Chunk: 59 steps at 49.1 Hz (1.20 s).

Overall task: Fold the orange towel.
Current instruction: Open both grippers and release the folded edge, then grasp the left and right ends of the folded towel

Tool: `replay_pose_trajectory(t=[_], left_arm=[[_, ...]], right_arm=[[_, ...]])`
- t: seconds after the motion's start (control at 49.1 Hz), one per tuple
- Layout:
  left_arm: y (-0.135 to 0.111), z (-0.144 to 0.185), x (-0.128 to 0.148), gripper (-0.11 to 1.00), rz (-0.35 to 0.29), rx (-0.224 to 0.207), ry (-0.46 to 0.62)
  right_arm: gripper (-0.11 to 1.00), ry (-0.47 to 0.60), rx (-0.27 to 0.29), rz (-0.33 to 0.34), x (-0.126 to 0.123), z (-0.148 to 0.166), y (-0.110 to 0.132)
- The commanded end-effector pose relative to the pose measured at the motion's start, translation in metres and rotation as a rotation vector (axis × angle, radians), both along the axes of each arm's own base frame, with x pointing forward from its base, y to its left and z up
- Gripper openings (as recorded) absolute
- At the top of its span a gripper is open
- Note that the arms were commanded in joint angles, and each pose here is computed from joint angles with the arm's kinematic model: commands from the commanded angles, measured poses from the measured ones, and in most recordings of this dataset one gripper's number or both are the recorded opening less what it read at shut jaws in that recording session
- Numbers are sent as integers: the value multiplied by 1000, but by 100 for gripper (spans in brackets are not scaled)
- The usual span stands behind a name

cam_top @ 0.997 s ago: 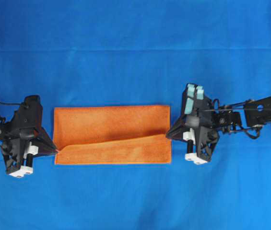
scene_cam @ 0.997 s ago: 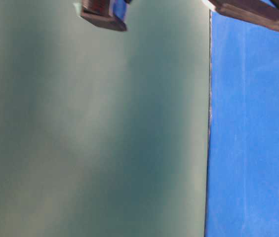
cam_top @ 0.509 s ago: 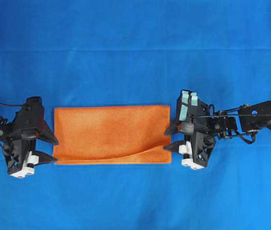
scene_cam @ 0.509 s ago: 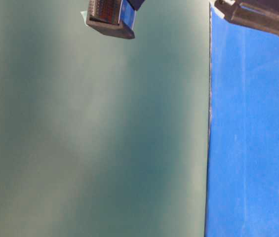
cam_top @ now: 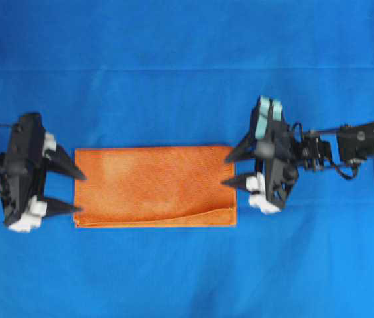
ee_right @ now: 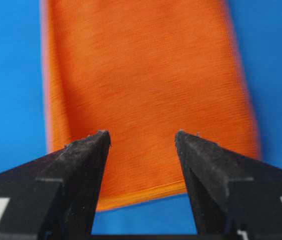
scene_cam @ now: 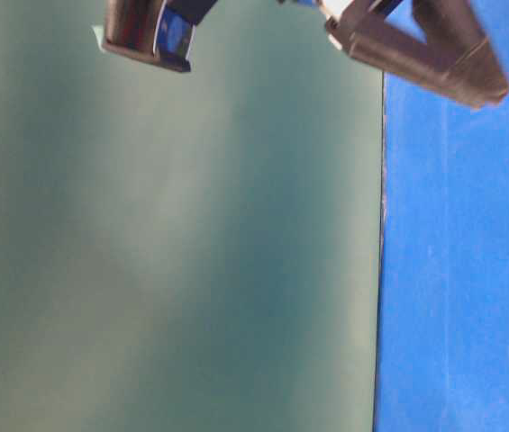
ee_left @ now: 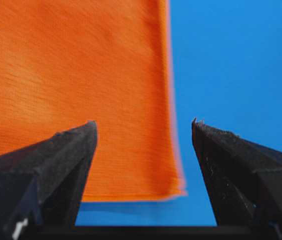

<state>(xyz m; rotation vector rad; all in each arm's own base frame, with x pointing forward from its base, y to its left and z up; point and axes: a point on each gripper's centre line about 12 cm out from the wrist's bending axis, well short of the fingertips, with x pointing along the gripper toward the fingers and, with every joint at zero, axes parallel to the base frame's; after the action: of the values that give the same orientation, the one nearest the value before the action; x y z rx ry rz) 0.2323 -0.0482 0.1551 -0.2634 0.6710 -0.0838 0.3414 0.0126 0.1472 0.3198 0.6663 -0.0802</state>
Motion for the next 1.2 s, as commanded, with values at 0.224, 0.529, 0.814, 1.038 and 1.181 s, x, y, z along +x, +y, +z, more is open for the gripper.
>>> replay_pose_trajectory(t=[0.224, 0.529, 0.814, 1.038, 1.181], left_arm=[[30, 0, 3, 70, 76, 64, -20], [43, -37, 9, 70, 122, 85, 95], [57, -72, 5, 70, 170, 98, 203], [57, -71, 5, 69, 171, 95, 203], [56, -72, 4, 57, 166, 95, 209]], right_arm=[[60, -17, -9, -76, 3, 5, -29], [60, 77, -9, -84, 7, -30, -32], [59, 109, -7, -95, 5, -41, -36], [57, 108, -10, -92, 6, -42, -36], [32, 99, -21, -78, 6, -40, -35]])
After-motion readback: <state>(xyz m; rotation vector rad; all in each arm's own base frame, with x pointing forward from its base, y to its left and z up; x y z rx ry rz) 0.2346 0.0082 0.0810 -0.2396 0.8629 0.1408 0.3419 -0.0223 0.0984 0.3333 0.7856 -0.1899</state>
